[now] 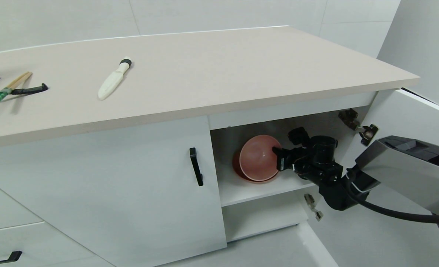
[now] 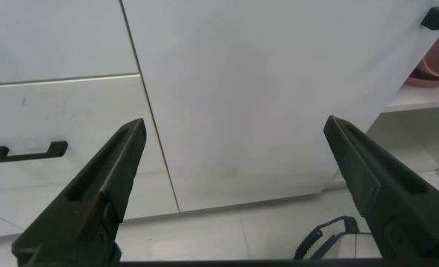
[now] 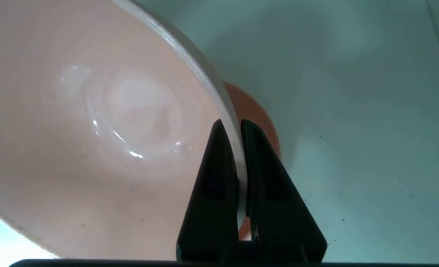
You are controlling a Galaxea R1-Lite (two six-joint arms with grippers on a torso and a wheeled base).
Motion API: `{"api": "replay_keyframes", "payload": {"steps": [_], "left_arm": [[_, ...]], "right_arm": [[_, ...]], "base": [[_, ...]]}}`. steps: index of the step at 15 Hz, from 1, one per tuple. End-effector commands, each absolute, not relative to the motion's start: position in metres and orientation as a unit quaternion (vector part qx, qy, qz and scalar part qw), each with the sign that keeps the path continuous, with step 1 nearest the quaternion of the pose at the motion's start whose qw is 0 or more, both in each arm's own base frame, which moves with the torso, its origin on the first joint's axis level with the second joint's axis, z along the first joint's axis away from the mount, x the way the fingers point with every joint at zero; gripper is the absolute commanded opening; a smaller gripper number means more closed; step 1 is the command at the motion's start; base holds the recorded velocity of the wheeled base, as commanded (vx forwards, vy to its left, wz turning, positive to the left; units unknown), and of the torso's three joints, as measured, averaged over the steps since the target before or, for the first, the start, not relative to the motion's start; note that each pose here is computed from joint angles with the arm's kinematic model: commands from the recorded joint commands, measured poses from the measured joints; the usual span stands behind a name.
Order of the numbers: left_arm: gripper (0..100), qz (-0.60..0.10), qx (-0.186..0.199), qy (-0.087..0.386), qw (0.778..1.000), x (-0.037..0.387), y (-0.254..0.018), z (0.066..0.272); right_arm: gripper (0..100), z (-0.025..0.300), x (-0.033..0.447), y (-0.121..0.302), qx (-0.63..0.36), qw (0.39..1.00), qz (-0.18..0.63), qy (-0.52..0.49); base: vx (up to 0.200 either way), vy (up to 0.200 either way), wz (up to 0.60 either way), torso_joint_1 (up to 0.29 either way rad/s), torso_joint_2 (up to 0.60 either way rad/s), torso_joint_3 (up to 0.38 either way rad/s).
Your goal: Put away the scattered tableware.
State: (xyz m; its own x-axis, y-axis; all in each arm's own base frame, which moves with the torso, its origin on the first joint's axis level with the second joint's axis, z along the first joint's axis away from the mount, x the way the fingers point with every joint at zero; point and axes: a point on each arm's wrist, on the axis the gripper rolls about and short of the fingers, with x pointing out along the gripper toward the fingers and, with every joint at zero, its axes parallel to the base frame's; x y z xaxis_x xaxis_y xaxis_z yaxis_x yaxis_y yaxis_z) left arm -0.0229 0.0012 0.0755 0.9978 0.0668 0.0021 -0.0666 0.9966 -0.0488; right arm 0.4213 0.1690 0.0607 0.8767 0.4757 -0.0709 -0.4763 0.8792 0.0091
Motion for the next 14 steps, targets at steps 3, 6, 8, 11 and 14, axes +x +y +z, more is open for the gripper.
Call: {"api": "replay_keyframes", "payload": {"steps": [3, 6, 8, 11, 14], "left_arm": [[100, 0.034, -0.025, -0.002, 0.999, -0.023, 0.001, 0.076], [100, 0.034, -0.025, -0.002, 0.999, -0.023, 0.001, 0.076], [100, 0.034, -0.025, -0.002, 0.999, -0.023, 0.001, 0.076], [100, 0.034, -0.025, -0.002, 0.999, -0.023, 0.001, 0.076], [100, 0.034, -0.025, -0.002, 0.999, -0.023, 0.001, 0.076]], "right_arm": [[100, 0.062, 0.420, 0.169, -0.008, 0.969, 0.246, 0.029], [100, 0.068, 0.415, 0.170, -0.007, 0.968, 0.249, 0.018], [100, 0.079, 0.403, 0.174, -0.005, 0.966, 0.259, 0.006], [100, 0.093, 0.372, 0.178, -0.005, 0.961, 0.277, -0.014], [100, 0.114, 0.308, 0.179, -0.035, 0.948, 0.313, -0.045]], "base": [[0.000, 0.000, 0.00, 0.000, 0.00, 0.000], [0.000, 0.000, 0.00, 0.000, 0.00, 0.000], [0.000, 0.000, 0.00, 0.000, 0.00, 0.000], [0.000, 0.000, 0.00, 0.000, 0.00, 0.000], [0.000, 0.000, 0.00, 0.000, 0.00, 0.000]]}}
